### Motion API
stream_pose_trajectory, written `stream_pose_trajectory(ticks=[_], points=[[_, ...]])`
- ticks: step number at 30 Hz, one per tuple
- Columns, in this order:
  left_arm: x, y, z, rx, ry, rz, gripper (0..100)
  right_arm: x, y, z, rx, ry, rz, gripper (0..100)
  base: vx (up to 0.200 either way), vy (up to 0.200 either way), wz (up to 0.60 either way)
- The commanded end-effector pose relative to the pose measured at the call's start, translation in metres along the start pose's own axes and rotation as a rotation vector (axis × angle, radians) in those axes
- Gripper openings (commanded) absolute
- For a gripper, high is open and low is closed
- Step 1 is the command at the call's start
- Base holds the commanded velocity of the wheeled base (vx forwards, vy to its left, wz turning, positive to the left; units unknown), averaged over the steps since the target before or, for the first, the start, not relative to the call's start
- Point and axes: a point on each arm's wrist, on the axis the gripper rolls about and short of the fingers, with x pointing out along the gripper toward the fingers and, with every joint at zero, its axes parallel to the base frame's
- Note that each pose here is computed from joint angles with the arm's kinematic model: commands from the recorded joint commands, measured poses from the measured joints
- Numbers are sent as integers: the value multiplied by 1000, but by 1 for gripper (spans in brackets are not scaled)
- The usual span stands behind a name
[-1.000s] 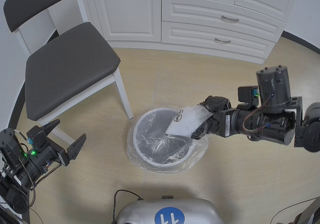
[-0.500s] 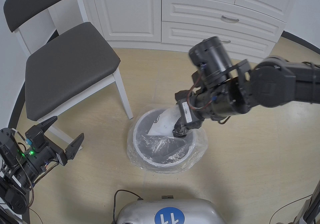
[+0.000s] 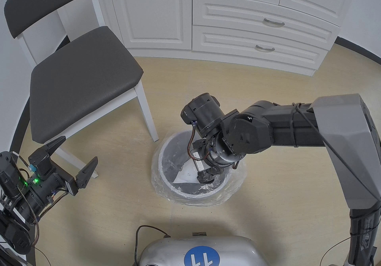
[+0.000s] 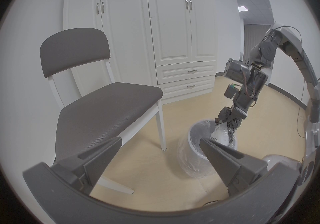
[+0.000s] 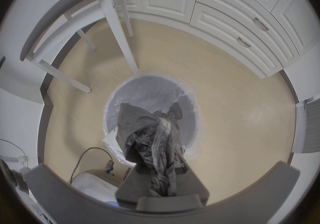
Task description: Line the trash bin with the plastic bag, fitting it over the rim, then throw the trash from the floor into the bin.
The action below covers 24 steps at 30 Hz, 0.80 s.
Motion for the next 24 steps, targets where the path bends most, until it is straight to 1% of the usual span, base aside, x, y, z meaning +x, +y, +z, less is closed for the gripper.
stream_pose_trajectory(ticks=[1,3,8,9,12,14,16,18,24], points=[[-3,-2,-3,-4,18,-5,100,19,2,-7,-8,36,-13,0,0,0,0],[-3,-2,-3,-4,18,-5,100,26,1,-7,0,32,-17,0,0,0,0],[-3,-1,-3,-4,20,-4,100,43,1,-5,40,-13,-18,0,0,0,0],[-2,-1,-4,-5,24,-5,100,52,3,-4,69,-43,-16,0,0,0,0],[-2,-1,-5,-6,27,-6,100,59,5,-3,94,-75,-9,0,0,0,0],[-2,-1,-5,-6,27,-6,100,62,5,-1,110,-100,-7,0,0,0,0],[-2,-1,-5,-6,26,-6,100,63,6,5,151,-152,-8,0,0,0,0],[-2,-1,-5,-6,26,-6,100,61,6,9,174,-194,-10,0,0,0,0],[-2,-2,-5,-6,29,-7,100,56,6,13,187,-226,-25,0,0,0,0]])
